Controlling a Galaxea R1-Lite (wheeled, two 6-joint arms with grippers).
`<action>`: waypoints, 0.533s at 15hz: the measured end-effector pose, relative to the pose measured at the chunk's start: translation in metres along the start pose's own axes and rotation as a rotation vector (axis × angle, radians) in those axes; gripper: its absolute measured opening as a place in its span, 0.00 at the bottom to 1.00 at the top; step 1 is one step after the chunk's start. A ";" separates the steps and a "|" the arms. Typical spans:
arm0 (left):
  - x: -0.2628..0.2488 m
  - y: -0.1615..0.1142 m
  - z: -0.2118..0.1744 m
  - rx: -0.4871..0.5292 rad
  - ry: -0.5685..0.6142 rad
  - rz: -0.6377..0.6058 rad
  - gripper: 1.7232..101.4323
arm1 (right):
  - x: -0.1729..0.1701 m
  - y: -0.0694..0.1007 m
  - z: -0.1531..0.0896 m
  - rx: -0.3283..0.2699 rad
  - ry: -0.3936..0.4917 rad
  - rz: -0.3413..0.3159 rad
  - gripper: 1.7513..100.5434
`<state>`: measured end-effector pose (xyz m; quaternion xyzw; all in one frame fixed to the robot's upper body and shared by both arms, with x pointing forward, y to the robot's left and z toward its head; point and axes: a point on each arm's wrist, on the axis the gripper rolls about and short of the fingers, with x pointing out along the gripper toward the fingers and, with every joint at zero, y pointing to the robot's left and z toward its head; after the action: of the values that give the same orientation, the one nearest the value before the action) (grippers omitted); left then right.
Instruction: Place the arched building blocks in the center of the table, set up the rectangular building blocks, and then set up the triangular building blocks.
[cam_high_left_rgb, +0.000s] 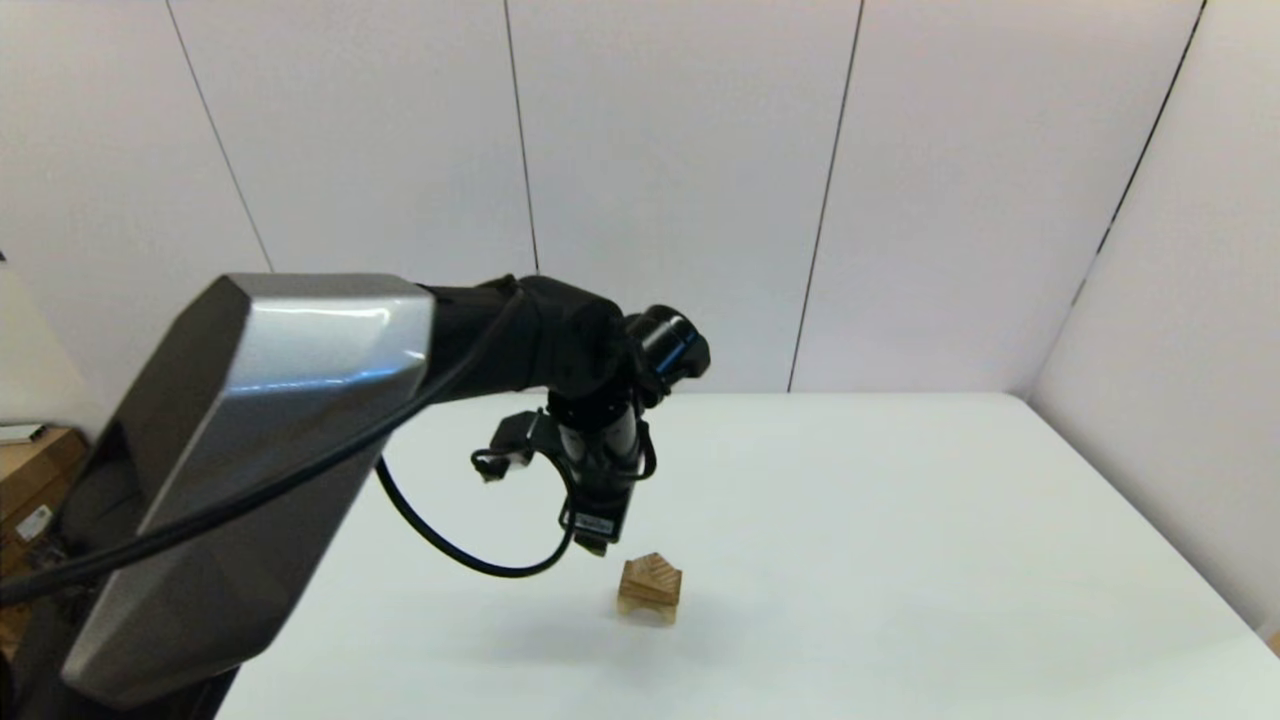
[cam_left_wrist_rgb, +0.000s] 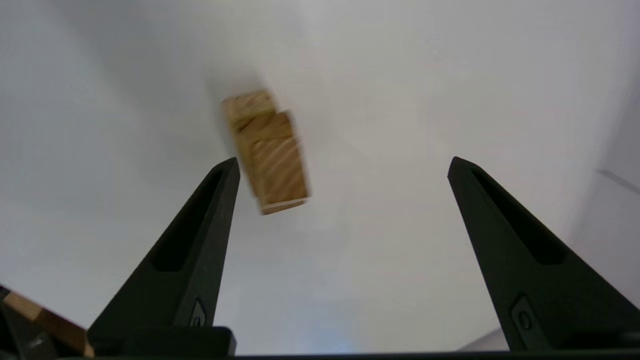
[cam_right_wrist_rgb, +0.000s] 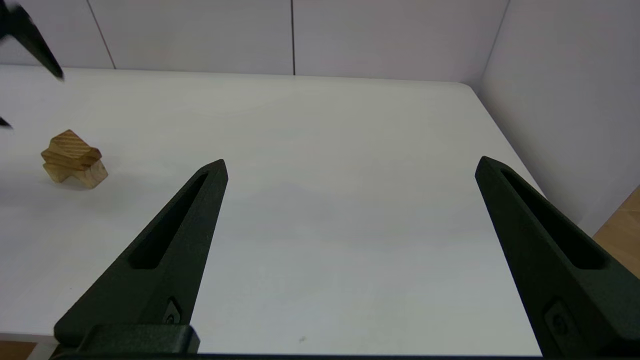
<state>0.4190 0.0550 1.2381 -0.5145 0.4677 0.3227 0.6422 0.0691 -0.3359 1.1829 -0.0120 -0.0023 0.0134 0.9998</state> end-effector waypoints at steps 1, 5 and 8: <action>-0.015 -0.003 0.009 0.005 -0.020 -0.043 0.84 | 0.000 0.000 0.000 0.000 0.000 0.000 0.97; -0.071 0.000 0.048 0.024 -0.081 -0.086 0.89 | 0.000 0.000 0.000 0.000 0.000 0.000 0.97; -0.099 0.008 0.077 0.065 -0.107 -0.081 0.91 | 0.000 0.000 0.000 0.000 0.000 0.000 0.97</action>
<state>0.3972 0.1382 1.3299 -0.4938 0.4220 0.3082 0.6951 0.0691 -0.3359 1.1829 -0.0120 -0.0023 0.0134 0.9998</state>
